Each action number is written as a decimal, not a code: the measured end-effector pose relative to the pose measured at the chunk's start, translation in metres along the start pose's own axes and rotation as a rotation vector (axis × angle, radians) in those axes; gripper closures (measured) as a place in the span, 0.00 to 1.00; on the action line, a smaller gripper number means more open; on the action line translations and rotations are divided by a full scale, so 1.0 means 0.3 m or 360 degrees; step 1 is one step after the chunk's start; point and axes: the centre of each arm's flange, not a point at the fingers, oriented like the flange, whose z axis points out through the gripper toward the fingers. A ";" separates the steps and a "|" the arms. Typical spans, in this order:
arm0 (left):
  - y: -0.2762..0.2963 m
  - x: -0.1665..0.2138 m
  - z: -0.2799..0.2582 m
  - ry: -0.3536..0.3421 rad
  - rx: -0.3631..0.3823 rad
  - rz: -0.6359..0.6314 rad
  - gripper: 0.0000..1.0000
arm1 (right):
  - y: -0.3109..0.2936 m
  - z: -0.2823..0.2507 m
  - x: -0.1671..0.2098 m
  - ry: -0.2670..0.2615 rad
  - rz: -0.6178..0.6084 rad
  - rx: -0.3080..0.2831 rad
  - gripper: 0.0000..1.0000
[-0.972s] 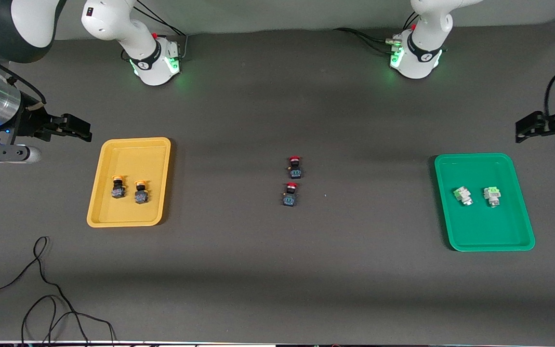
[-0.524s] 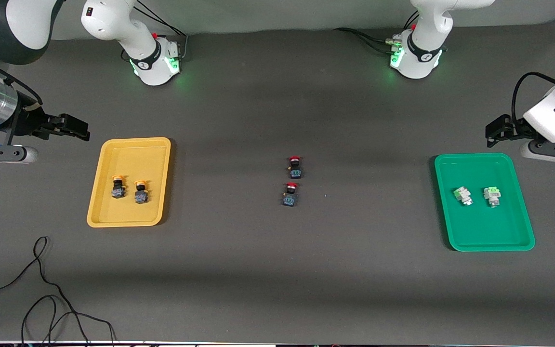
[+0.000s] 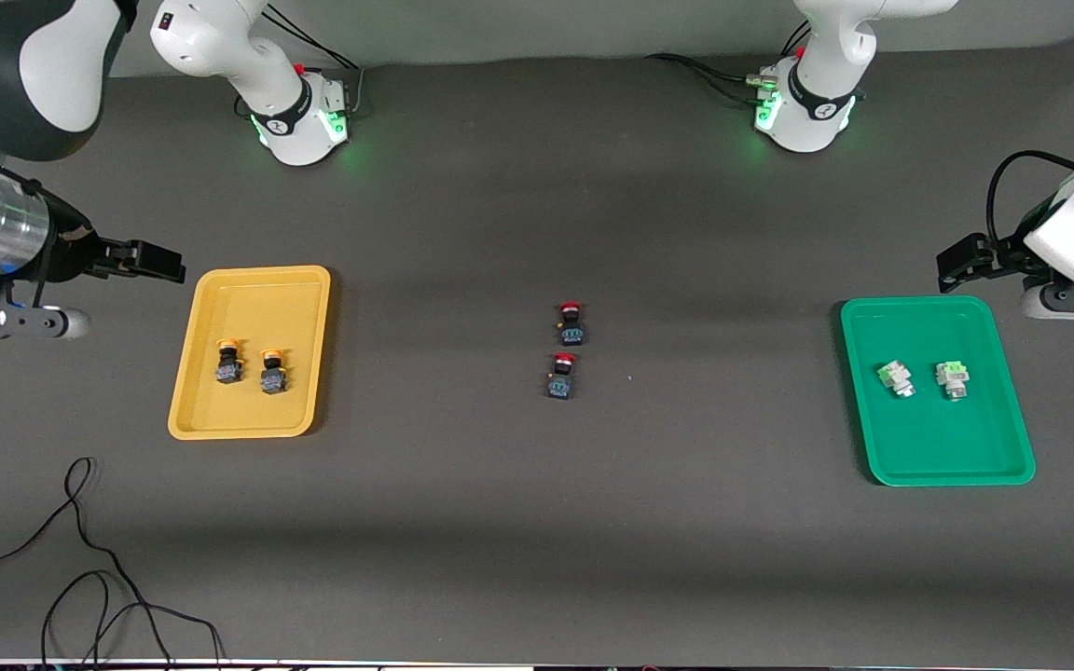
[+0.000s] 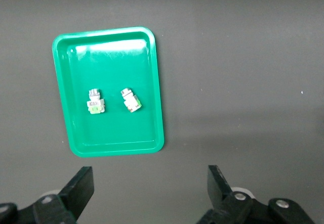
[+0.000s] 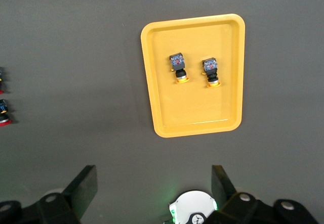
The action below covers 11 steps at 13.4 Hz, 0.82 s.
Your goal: Place green and yellow buttons in trays
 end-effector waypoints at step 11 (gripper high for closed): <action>0.014 0.000 -0.008 0.0007 -0.0020 -0.0016 0.00 | 0.093 -0.049 0.020 -0.0056 -0.0046 -0.0007 0.00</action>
